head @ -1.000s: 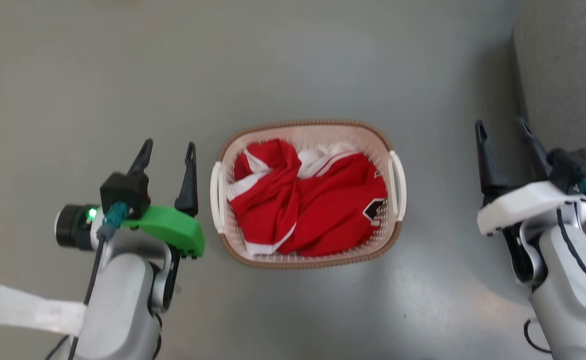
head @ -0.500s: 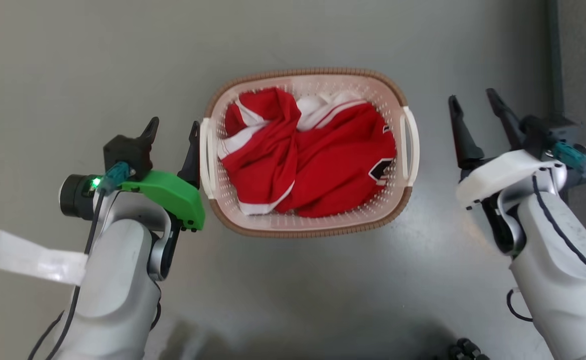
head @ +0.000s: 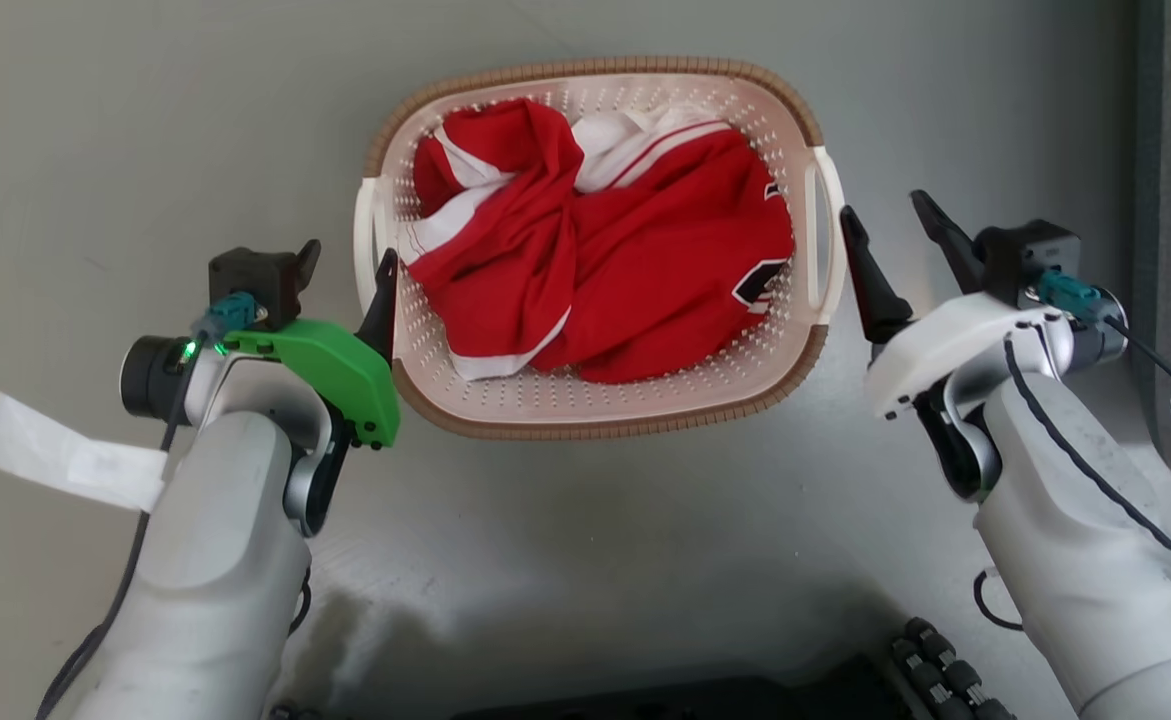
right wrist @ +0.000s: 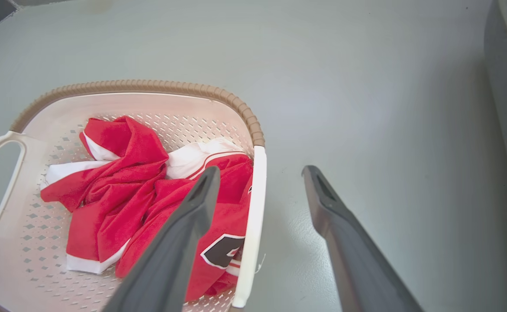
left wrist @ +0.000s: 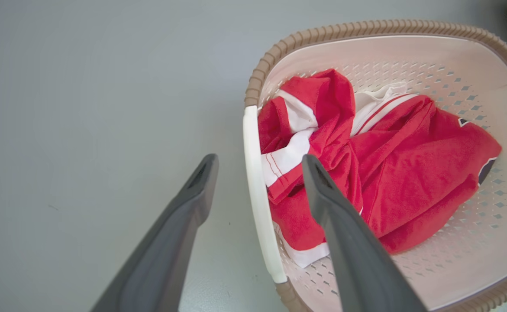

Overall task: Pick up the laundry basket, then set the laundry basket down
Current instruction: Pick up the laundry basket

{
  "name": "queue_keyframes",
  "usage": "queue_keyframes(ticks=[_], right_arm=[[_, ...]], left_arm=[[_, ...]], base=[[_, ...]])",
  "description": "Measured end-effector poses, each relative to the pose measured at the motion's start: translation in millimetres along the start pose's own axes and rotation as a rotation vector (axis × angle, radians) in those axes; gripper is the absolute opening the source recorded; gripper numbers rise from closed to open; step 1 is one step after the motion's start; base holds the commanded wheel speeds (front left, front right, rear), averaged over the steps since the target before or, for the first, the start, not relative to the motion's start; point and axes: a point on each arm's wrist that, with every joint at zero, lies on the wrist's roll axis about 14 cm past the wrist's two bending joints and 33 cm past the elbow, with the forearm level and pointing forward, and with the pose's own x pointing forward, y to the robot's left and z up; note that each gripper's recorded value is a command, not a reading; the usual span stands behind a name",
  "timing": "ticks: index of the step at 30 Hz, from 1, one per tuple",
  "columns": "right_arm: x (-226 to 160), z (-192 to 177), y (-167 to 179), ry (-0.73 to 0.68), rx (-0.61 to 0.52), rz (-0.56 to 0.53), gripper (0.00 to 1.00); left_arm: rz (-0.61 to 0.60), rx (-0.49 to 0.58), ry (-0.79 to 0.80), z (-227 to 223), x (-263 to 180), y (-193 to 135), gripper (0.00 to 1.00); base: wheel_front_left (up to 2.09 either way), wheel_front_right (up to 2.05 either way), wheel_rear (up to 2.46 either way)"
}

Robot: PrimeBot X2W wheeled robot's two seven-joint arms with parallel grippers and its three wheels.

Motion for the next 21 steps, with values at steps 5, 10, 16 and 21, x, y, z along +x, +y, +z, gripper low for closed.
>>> queue_keyframes(ticks=[5, 10, 16, 21], right_arm=[[9.5, -12.8, -2.4, 0.038, -0.004, 0.003, 1.0], [15.5, -29.2, -3.3, 0.083, -0.01, 0.011, 1.0], [25.8, -42.2, -0.3, 0.118, -0.004, 0.03, 1.0], [29.1, -57.3, 2.4, 0.161, 0.003, 0.039, 0.56]], left_arm=[[-0.007, -0.022, 0.061, -17.5, 12.6, 3.5, 1.0], [-0.012, -0.031, 0.116, -32.6, 24.3, 7.0, 1.0], [-0.016, -0.031, 0.159, -42.8, 38.8, 11.7, 1.0], [-0.005, -0.065, 0.22, -58.6, 44.7, 17.3, 0.45]], base=[[0.0, 0.0, 0.0], [0.0, 0.0, 0.0], [0.0, 0.0, 0.0], [0.0, 0.0, 0.0]])
